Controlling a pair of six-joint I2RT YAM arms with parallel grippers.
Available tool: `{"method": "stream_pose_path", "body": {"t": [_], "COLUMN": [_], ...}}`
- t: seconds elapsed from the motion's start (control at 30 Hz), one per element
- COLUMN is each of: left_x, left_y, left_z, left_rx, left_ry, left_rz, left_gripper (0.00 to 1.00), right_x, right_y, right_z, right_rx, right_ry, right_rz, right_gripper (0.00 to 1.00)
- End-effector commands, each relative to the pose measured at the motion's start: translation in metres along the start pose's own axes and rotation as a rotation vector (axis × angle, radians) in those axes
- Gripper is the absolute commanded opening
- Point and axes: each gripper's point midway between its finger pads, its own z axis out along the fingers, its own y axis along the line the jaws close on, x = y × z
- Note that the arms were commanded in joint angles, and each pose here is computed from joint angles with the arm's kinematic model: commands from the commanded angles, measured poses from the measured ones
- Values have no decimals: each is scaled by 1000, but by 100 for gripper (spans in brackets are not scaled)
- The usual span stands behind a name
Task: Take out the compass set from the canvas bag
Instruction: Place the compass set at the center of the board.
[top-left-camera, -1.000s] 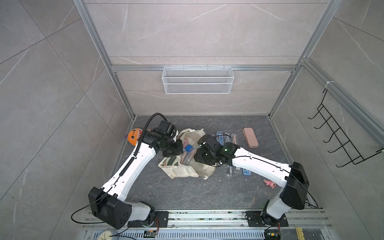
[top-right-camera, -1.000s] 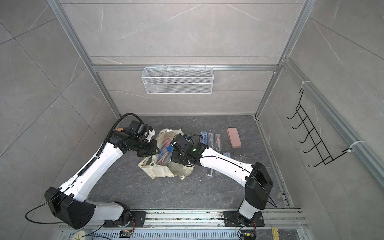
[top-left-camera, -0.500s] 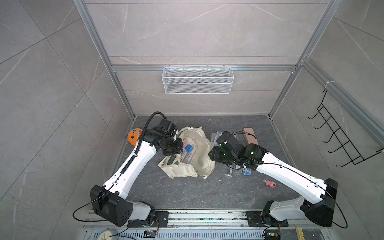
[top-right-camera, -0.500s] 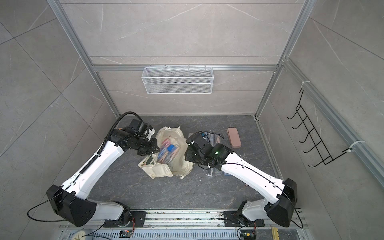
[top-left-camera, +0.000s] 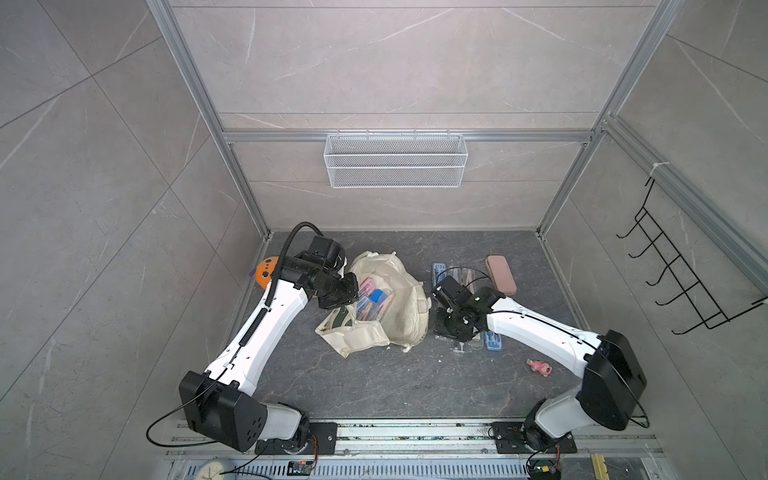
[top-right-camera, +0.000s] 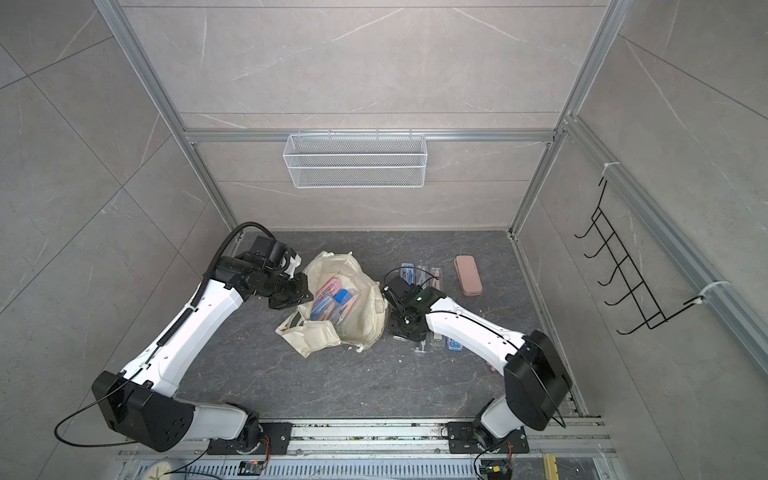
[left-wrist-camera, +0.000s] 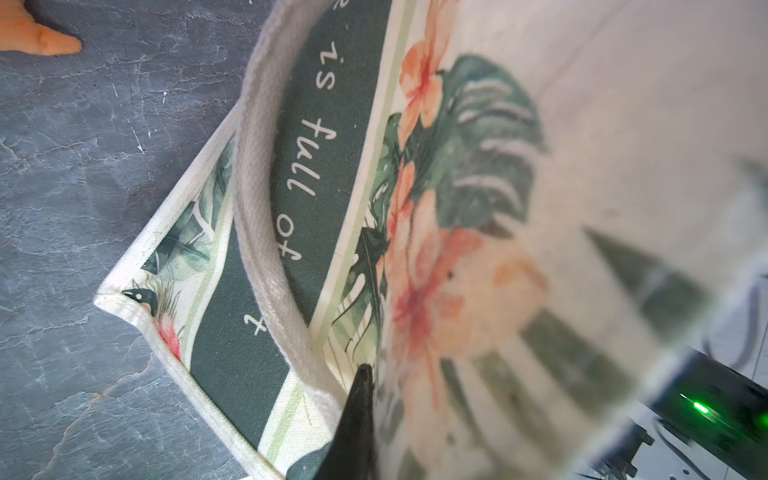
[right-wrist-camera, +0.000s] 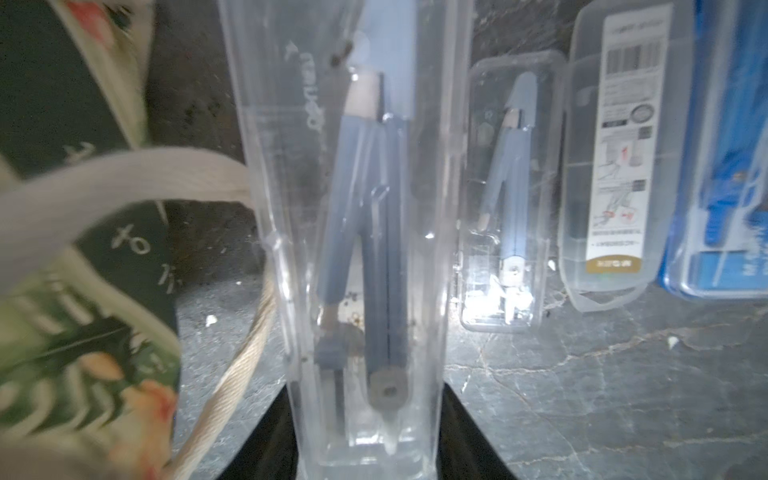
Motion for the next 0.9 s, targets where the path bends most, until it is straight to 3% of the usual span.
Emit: {"method": "stream_pose_path", "body": {"t": [0.0, 0.53, 0.7, 0.87], "left_x": [-3, 4, 4, 4], "left_y": [-1, -4, -5, -8], "left_z": [-13, -16, -17, -16], "left_rx": [14, 47, 53, 70], "left_ry": [-43, -46, -44, -39], "left_rz": [6, 12, 15, 19], "left_gripper": [0, 0, 0, 0], "right_x": [2, 17, 13, 4], "right_y": [-3, -31, -26, -20], "right_z": [20, 55, 48, 20], "right_rx": [33, 140, 117, 79], "right_ry": [37, 99, 88, 44], "right_rz": [39, 73, 59, 54], "right_gripper": [36, 41, 56, 62]}}
